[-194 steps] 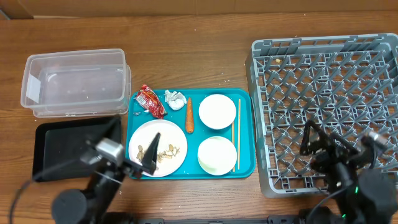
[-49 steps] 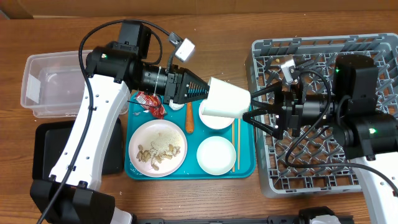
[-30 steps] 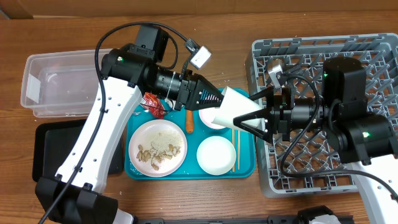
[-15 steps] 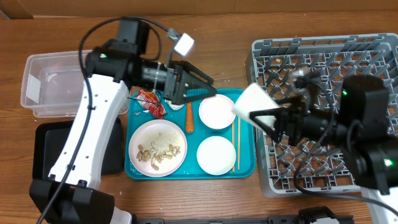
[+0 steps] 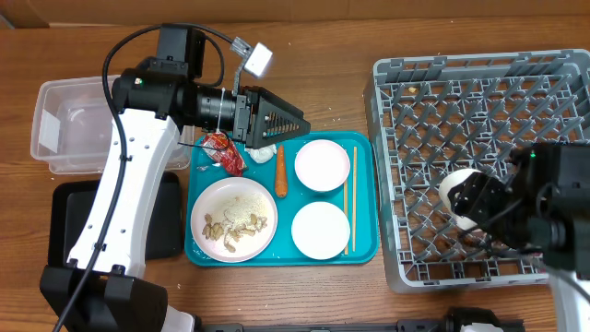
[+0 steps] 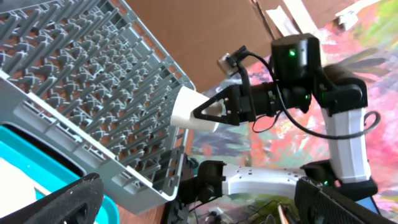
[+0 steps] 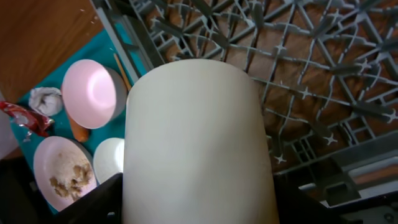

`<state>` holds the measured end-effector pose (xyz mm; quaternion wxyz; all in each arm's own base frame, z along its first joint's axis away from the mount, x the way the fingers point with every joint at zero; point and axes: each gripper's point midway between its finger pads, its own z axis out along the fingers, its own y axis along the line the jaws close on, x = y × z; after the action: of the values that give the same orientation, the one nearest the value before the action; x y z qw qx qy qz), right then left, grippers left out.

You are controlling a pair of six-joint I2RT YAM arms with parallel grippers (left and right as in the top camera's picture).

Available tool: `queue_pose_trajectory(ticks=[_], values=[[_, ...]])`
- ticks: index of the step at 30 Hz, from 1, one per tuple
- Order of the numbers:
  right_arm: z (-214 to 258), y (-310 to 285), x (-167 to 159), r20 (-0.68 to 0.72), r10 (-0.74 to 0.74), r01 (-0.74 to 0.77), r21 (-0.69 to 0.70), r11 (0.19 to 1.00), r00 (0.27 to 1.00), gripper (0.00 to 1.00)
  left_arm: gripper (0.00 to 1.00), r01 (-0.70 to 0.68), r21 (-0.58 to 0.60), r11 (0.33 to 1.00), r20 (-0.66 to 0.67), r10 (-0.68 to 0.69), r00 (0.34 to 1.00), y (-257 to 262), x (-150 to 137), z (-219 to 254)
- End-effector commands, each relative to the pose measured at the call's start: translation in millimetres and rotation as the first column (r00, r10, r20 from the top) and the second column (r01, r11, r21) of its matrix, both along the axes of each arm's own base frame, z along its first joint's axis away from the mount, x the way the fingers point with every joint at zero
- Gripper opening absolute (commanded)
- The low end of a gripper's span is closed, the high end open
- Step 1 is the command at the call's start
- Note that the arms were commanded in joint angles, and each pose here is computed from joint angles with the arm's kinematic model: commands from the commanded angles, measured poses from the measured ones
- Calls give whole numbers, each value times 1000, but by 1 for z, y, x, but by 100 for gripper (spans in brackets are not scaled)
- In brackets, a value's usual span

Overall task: Sort waste into correct bins and load items into the dishwasher
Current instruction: 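Place the white cup upright in the dish rack with the right gripper, then grasp the upper white bowl on the tray with the right gripper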

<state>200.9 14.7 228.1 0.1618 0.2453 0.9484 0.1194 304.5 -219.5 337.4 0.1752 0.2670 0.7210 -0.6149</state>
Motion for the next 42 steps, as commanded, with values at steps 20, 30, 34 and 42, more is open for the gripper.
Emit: queue_pose_trajectory(ticks=[20, 30, 34, 42], values=[[-94, 33, 39, -414, 160, -183, -18, 983, 896, 82, 100, -11, 32, 999, -6, 11, 1000, -1, 0, -4], [-36, 39, 65, -137, 173, -180, -37, 983, 975, 92, 88, -103, 417, 903, 51, 90, 995, -2, 8, -68], [8, 39, 72, 70, 127, -125, -29, 992, 989, 93, 93, -312, 774, 551, 184, 276, 943, 35, 30, -121], [59, 37, 58, 287, 72, -76, 4, 997, 955, 99, 81, -383, 872, 306, 239, 417, 877, 45, 52, -171]])
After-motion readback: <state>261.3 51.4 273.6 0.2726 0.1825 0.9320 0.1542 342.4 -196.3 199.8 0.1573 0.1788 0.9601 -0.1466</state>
